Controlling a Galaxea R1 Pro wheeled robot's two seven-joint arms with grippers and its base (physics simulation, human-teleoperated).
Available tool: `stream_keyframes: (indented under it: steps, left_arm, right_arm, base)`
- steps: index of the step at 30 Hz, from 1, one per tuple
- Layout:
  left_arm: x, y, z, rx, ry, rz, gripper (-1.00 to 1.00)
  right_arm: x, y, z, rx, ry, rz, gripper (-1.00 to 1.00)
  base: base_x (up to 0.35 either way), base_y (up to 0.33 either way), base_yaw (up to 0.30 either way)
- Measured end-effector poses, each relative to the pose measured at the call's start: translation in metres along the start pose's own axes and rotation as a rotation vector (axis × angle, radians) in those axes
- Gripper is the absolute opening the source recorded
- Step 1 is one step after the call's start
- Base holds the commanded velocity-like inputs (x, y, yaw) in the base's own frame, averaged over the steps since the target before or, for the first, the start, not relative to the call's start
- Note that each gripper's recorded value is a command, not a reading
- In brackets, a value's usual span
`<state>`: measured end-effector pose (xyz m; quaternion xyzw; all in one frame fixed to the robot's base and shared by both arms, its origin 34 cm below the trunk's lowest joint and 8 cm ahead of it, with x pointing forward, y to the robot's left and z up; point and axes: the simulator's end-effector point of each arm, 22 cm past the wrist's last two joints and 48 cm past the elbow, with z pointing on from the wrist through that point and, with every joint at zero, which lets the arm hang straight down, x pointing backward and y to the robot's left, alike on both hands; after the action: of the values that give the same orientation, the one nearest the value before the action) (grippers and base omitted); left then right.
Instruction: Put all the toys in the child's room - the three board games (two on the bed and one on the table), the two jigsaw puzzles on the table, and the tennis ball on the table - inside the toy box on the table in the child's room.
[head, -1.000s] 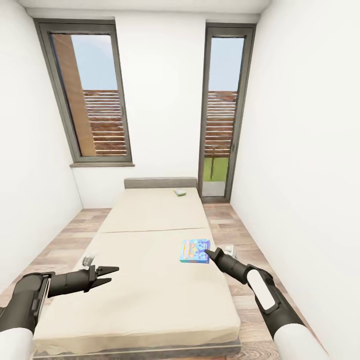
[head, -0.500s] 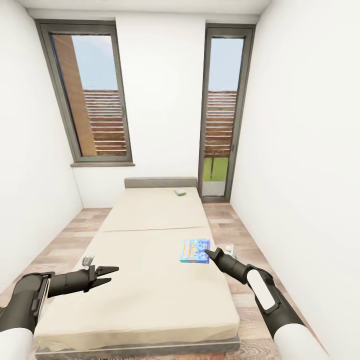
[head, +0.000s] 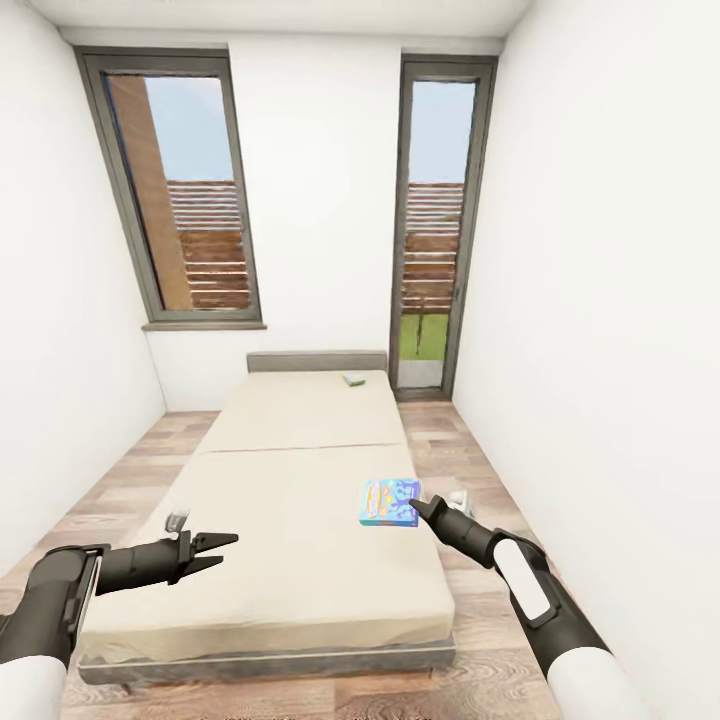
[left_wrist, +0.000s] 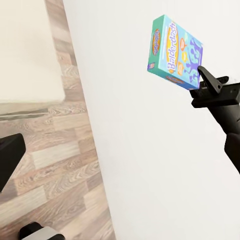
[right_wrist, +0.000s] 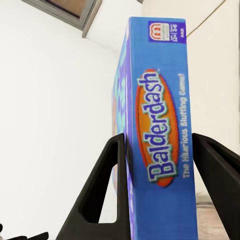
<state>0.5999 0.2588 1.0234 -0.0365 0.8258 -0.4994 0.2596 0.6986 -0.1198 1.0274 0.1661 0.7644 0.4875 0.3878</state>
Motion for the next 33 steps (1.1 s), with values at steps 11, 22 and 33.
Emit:
stream_keyframes:
  steps: [11,22,33]
  left_arm:
    - [0.0,-0.0001,-0.0001,0.0,0.0,0.002,1.0]
    - [0.0,0.0001,-0.0001,-0.001,0.0,0.002,1.0]
    - [0.0019,-0.002,0.0044,0.006,0.003,0.001,1.0]
  right_arm:
    - [0.0,0.0001,-0.0001,0.0,0.0,0.001,-1.0]
    - [0.0001,-0.0002,0.0001,0.001,0.0,0.0,-1.0]
    - [0.0002,-0.0004,0.0,0.002,0.001,-0.001,-1.0]
  base:
    - [-0.018,-0.023,0.043]
    - [-0.171,0.0,0.266]
    - [-0.011,0.0,0.285]
